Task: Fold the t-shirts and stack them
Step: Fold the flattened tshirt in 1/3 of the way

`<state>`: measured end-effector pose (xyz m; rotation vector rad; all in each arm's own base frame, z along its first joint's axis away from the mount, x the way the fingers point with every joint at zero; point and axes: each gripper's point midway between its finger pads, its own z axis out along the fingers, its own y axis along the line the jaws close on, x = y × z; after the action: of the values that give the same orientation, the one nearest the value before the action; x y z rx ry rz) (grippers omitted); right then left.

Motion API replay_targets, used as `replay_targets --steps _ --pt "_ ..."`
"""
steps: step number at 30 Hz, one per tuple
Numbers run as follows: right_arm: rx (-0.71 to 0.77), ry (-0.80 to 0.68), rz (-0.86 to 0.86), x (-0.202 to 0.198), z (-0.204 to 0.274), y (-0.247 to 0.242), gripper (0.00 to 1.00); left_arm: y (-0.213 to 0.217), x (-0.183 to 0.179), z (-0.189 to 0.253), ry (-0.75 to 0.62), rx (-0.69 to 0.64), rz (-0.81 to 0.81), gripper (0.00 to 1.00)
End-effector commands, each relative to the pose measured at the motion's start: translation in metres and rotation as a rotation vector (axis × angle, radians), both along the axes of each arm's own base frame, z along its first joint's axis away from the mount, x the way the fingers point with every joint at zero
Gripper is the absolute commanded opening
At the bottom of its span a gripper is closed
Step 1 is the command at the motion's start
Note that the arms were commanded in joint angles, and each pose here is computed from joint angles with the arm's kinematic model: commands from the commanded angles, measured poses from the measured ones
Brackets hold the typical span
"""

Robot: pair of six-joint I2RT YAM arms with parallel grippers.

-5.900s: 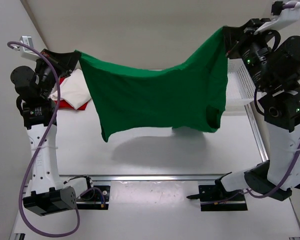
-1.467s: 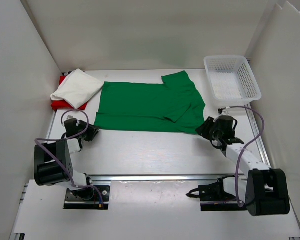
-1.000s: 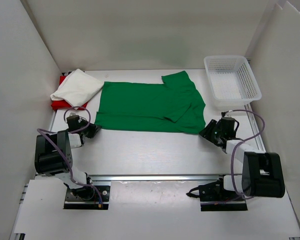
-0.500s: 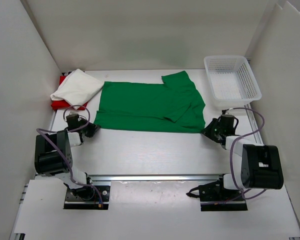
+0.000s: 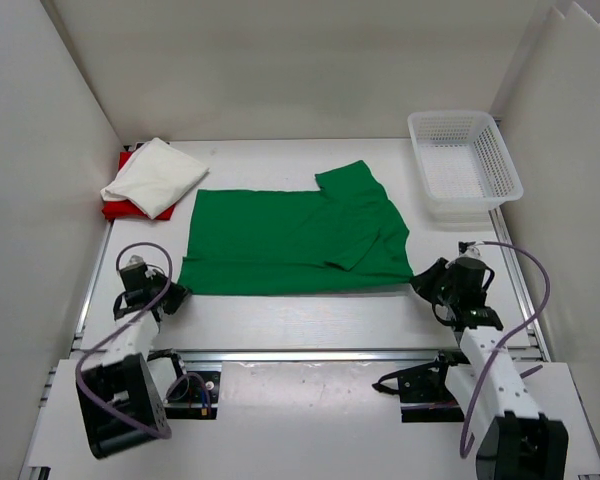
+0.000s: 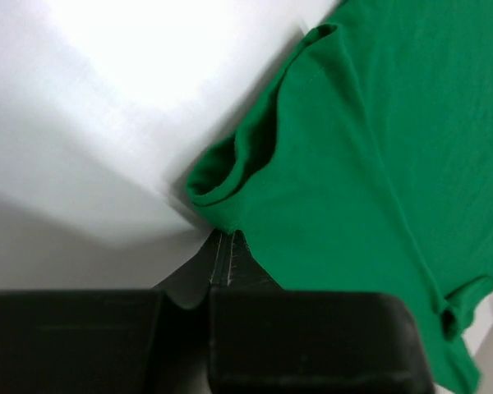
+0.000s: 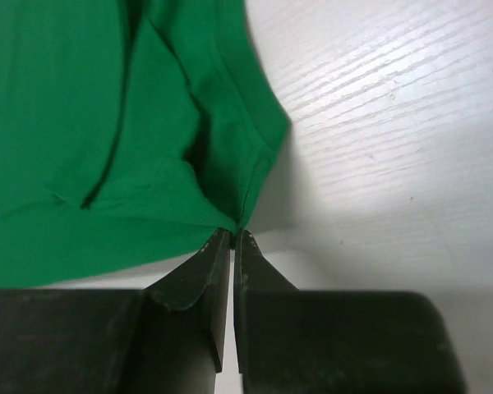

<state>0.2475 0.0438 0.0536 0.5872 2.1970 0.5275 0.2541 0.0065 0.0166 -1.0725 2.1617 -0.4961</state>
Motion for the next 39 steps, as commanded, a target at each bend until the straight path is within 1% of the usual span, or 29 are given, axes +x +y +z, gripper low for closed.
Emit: replay_targets --steps 1,2,3,4,5,6,7,8,9,10,11,12,13,14,15,16,17,18,19,21,22,25,26,27,28,30,32,36,39 --pt "-0.04 0.023 -0.04 -0.015 0.005 -0.004 0.0 0.001 -0.041 -0.015 0.11 0.069 -0.038 0.0" --pt "-0.043 0.035 -0.042 -0.017 0.007 -0.005 0.0 -0.009 -0.042 -0.011 0.085 0.073 -0.072 0.06" --pt "-0.037 0.041 -0.05 -0.019 0.007 -0.004 0.11 -0.017 -0.04 -0.006 0.065 0.076 -0.099 0.13" --pt "-0.027 0.037 -0.04 -0.018 0.008 -0.002 0.3 -0.02 -0.037 0.0 0.038 0.076 -0.11 0.3" --pt "-0.021 0.015 -0.032 -0.016 0.016 -0.002 0.36 -0.022 -0.034 0.005 0.022 0.053 -0.118 0.62" --pt "-0.032 -0.006 -0.033 -0.014 0.023 -0.006 0.46 -0.019 -0.029 0.012 0.009 0.046 -0.12 0.82" --pt "-0.043 -0.017 -0.034 -0.013 0.027 -0.009 0.5 -0.013 -0.024 0.02 -0.007 0.06 -0.119 0.95" --pt "-0.051 -0.044 -0.029 -0.009 0.04 -0.01 0.51 -0.008 -0.022 0.021 0.0 0.075 -0.107 0.99" --pt "-0.062 -0.063 -0.012 -0.006 0.05 -0.008 0.5 -0.006 -0.014 0.033 -0.03 0.091 -0.112 0.98" --pt "-0.062 -0.076 0.015 -0.004 0.056 -0.003 0.46 -0.006 -0.007 0.043 -0.06 0.113 -0.124 0.99" --pt "-0.064 -0.108 0.061 0.001 0.066 0.005 0.38 -0.008 -0.001 0.051 -0.085 0.141 -0.134 0.99" --pt "-0.05 -0.092 0.097 0.003 0.065 0.016 0.33 -0.018 0.008 0.062 -0.124 0.151 -0.173 0.99" --pt "-0.04 -0.097 0.174 0.005 0.067 0.036 0.21 -0.033 0.017 0.073 -0.176 0.144 -0.229 0.99" --pt "-0.046 -0.101 0.189 0.008 0.067 0.042 0.08 -0.041 0.02 0.075 -0.189 0.13 -0.249 0.99" --pt "-0.048 -0.087 0.237 0.01 0.059 0.06 0.03 -0.057 0.026 0.083 -0.24 0.128 -0.307 0.98" --pt "-0.062 -0.09 0.27 0.015 0.058 0.073 0.01 -0.078 0.029 0.088 -0.266 0.12 -0.372 0.79" --pt "-0.058 -0.086 0.299 0.016 0.057 0.082 0.0 -0.083 0.033 0.091 -0.283 0.139 -0.375 0.68" --pt "-0.051 -0.085 0.355 0.019 0.053 0.098 0.0 -0.102 0.032 0.088 -0.274 0.152 -0.43 0.46" --pt "-0.042 -0.097 0.404 0.025 0.053 0.113 0.0 -0.118 0.033 0.088 -0.28 0.166 -0.473 0.31" --pt "-0.039 -0.091 0.419 0.036 0.049 0.122 0.03 -0.141 0.032 0.082 -0.281 0.16 -0.531 0.18" --pt "-0.027 -0.098 0.437 0.043 0.046 0.128 0.1 -0.153 0.032 0.078 -0.283 0.144 -0.571 0.16" --pt "0.005 -0.082 0.449 0.054 0.034 0.136 0.27 -0.169 0.03 0.062 -0.265 0.089 -0.62 0.2" --pt "0.017 -0.065 0.446 0.057 0.028 0.139 0.31 -0.172 0.029 0.057 -0.264 0.078 -0.622 0.2" --pt "0.011 -0.058 0.456 0.056 0.024 0.141 0.32 -0.172 0.03 0.058 -0.274 0.079 -0.621 0.2" --pt "0.029 -0.047 0.468 0.056 0.019 0.145 0.33 -0.174 0.028 0.053 -0.263 0.08 -0.625 0.2" --pt "0.015 -0.028 0.462 0.057 0.009 0.146 0.33 -0.178 0.024 0.05 -0.273 0.069 -0.636 0.21" --pt "0.026 -0.028 0.486 0.057 0.009 0.156 0.32 -0.178 0.023 0.046 -0.272 0.073 -0.628 0.22" --pt "0.033 0.003 0.479 0.056 -0.002 0.157 0.29 -0.173 0.02 0.037 -0.256 0.049 -0.613 0.21" --pt "0.034 0.008 0.477 0.061 -0.003 0.156 0.21 -0.169 0.017 0.033 -0.252 0.055 -0.607 0.21"
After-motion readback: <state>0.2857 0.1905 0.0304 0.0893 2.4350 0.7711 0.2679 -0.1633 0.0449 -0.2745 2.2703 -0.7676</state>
